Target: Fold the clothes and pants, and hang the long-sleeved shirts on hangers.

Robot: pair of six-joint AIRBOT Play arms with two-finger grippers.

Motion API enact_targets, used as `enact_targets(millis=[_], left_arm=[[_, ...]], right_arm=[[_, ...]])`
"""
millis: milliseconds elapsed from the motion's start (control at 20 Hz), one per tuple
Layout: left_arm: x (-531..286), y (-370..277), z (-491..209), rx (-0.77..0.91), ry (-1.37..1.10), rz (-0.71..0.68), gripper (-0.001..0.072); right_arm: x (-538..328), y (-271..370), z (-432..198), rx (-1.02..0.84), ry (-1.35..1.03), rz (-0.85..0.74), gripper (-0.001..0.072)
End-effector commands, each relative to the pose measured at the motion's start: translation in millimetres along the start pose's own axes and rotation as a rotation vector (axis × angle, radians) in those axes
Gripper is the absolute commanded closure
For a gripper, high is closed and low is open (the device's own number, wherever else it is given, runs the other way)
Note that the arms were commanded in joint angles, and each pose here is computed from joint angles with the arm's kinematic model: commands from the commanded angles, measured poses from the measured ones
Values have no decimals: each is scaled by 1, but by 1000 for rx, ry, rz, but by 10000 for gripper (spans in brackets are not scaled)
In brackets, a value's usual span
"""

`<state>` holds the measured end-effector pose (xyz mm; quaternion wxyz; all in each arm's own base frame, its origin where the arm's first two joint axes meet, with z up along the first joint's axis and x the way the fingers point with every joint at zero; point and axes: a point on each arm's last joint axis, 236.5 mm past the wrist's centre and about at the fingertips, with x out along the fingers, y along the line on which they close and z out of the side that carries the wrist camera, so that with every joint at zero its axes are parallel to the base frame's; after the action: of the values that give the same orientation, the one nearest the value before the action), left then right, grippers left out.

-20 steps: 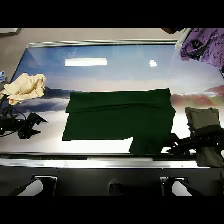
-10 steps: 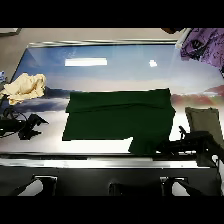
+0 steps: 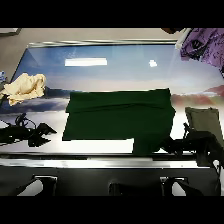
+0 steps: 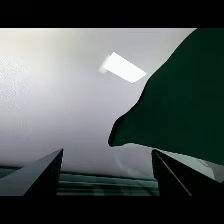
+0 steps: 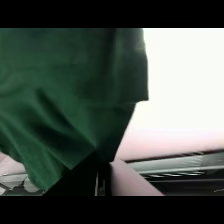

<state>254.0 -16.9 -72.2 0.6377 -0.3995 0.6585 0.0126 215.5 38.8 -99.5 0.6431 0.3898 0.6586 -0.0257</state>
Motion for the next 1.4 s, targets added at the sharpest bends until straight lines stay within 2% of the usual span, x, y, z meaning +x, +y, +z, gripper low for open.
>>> enact_targets(millis=[0,300,400,550,600,700,900,1150,1350], left_arm=[[17,-4,-10,27,28,-2,116],[51,-17,-15,46,84,0,124],[59,-20,-14,31,89,-11,401],[65,-18,-14,25,99,-3,628],[65,-18,-14,25,99,-4,666],[64,-18,-16,26,106,-5,690],[48,-25,-24,73,97,-7,693],[-6,-10,-37,158,-23,140,693],[-41,-17,-44,191,-154,150,694]], right_arm=[[-6,7,-2,-4,-10,17,683],[-7,8,-3,-7,-10,21,683],[-7,8,-3,-7,-9,21,683],[-8,8,-3,-9,-13,21,683],[-9,9,-3,-13,-19,22,683],[-12,11,-1,-24,-38,23,683],[-26,18,-6,-27,-69,32,683],[-70,18,-29,-60,-117,-44,684],[-110,31,-47,-124,-202,-55,685]])
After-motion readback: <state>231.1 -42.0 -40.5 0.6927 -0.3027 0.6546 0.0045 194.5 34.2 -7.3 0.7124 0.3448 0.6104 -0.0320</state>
